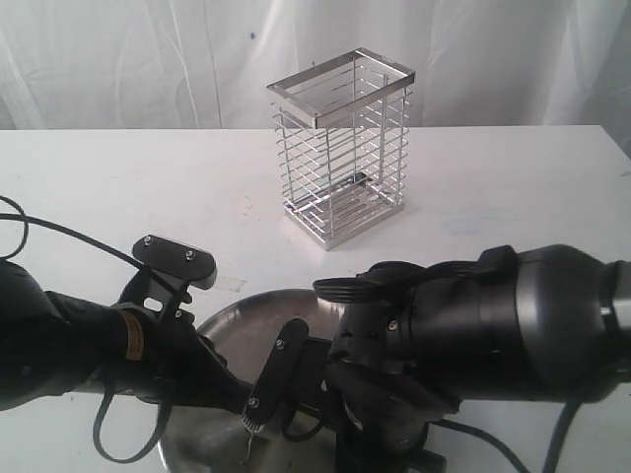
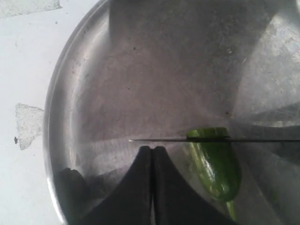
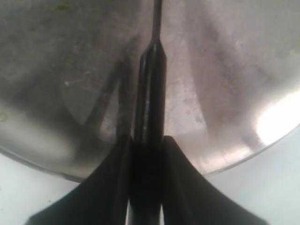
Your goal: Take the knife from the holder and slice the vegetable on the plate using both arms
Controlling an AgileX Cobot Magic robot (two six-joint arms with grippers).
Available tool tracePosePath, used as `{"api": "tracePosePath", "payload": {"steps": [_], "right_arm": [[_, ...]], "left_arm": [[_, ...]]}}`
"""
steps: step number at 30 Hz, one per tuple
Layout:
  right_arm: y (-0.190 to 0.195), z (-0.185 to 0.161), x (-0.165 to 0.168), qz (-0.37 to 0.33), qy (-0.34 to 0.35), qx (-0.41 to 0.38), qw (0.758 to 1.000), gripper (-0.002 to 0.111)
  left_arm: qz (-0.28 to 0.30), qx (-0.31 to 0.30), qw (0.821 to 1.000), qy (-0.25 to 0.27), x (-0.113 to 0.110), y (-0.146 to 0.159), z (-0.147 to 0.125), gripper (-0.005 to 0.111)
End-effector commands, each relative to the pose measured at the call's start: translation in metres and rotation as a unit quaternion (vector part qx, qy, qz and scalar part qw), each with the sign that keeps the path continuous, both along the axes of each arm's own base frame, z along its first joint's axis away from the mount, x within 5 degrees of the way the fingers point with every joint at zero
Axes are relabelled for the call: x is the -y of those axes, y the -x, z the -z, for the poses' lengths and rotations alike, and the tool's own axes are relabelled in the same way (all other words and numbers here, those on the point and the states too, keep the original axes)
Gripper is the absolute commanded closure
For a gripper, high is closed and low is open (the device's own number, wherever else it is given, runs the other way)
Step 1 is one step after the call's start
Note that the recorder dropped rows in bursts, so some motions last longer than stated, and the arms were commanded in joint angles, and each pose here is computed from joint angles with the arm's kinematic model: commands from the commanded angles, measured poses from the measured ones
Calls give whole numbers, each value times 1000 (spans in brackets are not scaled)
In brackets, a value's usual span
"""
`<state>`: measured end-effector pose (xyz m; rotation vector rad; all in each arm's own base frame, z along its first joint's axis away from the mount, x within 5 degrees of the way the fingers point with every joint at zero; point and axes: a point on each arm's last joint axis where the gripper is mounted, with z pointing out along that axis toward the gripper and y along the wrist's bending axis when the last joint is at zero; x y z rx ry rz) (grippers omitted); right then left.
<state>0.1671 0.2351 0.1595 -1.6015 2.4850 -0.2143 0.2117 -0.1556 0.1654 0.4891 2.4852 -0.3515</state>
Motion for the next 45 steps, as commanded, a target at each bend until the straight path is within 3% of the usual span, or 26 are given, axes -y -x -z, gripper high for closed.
{"api": "tracePosePath", "payload": {"steps": [1, 27, 38, 45], "right_arm": [[-6, 0, -9, -16, 1, 5, 1000, 108], [-13, 19, -19, -30, 28, -10, 999, 108], [-14, 17, -20, -30, 27, -8, 999, 108], [-13, 17, -19, -28, 33, -11, 999, 108]], "left_arm": [[4, -7, 1000, -7, -1, 4, 2, 107], [4, -13, 1000, -12, -2, 5, 3, 107], [6, 11, 1000, 8, 1, 1, 1, 107], [6, 2, 1000, 1, 3, -2, 11, 107]]}}
